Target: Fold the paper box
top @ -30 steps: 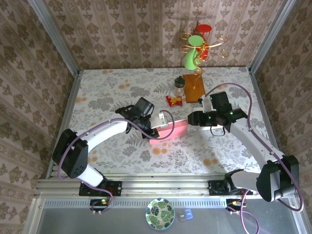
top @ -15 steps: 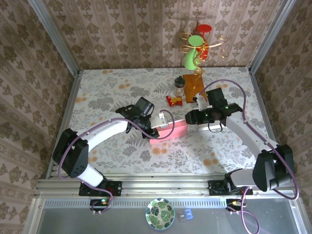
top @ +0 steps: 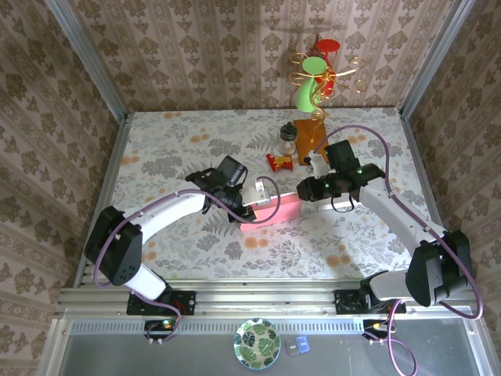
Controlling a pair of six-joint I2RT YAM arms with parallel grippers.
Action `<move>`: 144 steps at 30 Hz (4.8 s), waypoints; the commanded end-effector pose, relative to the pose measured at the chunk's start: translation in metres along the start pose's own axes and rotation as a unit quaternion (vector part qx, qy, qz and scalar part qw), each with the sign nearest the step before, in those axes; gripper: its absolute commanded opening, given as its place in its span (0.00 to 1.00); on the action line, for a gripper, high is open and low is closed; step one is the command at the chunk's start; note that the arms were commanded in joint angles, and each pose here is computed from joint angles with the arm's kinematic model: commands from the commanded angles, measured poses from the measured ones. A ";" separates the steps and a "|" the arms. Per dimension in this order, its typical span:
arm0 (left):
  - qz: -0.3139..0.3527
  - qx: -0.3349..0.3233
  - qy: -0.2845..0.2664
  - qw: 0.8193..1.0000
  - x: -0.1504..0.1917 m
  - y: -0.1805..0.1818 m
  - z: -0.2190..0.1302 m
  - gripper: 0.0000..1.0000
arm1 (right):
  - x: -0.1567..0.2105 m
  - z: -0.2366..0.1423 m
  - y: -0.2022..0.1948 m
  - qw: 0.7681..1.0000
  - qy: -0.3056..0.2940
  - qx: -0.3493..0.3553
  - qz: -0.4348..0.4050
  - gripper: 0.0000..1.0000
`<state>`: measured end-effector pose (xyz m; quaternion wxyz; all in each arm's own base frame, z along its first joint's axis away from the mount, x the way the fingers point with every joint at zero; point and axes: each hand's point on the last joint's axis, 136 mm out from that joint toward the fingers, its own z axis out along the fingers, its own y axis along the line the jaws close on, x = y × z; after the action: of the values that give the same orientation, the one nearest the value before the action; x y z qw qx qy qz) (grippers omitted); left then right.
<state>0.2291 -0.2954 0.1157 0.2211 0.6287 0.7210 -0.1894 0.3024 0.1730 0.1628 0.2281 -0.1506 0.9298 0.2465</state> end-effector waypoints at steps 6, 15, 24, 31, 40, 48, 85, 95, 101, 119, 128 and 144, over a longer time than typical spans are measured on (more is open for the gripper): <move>0.005 0.018 0.004 1.000 -0.001 -0.002 0.000 0.36 | 0.001 -0.001 -0.008 0.998 0.010 0.055 -0.025 0.20; 0.005 0.018 0.003 1.000 -0.002 -0.001 0.000 0.35 | 0.002 -0.001 -0.016 0.995 0.012 0.091 -0.034 0.13; 0.005 0.017 0.003 1.000 -0.003 0.000 0.000 0.35 | 0.001 -0.001 -0.014 0.994 0.009 0.100 -0.042 0.05; 0.002 0.017 0.003 1.000 -0.003 0.001 0.001 0.35 | 0.005 0.001 -0.016 0.991 0.012 0.121 -0.052 0.00; -0.016 0.010 0.000 1.000 -0.003 0.009 0.000 0.33 | 0.013 0.004 -0.017 0.985 -0.007 0.160 -0.061 0.00; -0.024 0.004 0.000 1.000 -0.005 0.015 -0.001 0.30 | 0.019 0.007 -0.016 0.984 -0.019 0.173 -0.045 0.00; -0.375 -0.103 -0.037 0.921 0.013 0.023 -0.094 0.27 | 0.014 -0.001 -0.009 0.970 -0.084 0.226 -0.002 0.00; -0.405 -0.080 0.000 0.911 0.012 0.012 -0.088 0.23 | 0.014 0.000 -0.007 0.971 -0.084 0.223 0.003 0.00; -0.389 -0.085 0.017 0.917 0.008 0.012 -0.080 0.24 | 0.014 0.000 -0.007 0.971 -0.084 0.222 0.004 0.00; -0.374 -0.122 0.040 0.918 0.014 0.020 -0.070 0.21 | 0.016 0.004 -0.007 0.972 -0.077 0.221 0.004 0.00; -0.373 -0.131 0.043 0.917 0.014 0.026 -0.068 0.15 | 0.016 0.004 -0.008 0.972 -0.077 0.222 0.004 0.00; -0.380 -0.135 0.036 0.914 0.008 0.027 -0.066 0.03 | 0.015 0.003 -0.006 0.972 -0.081 0.219 0.009 0.00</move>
<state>0.2460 -0.2427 0.1599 0.1831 0.2888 0.9300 -0.1348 0.2975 0.1708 0.1542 0.3416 -0.0740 0.9347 0.0651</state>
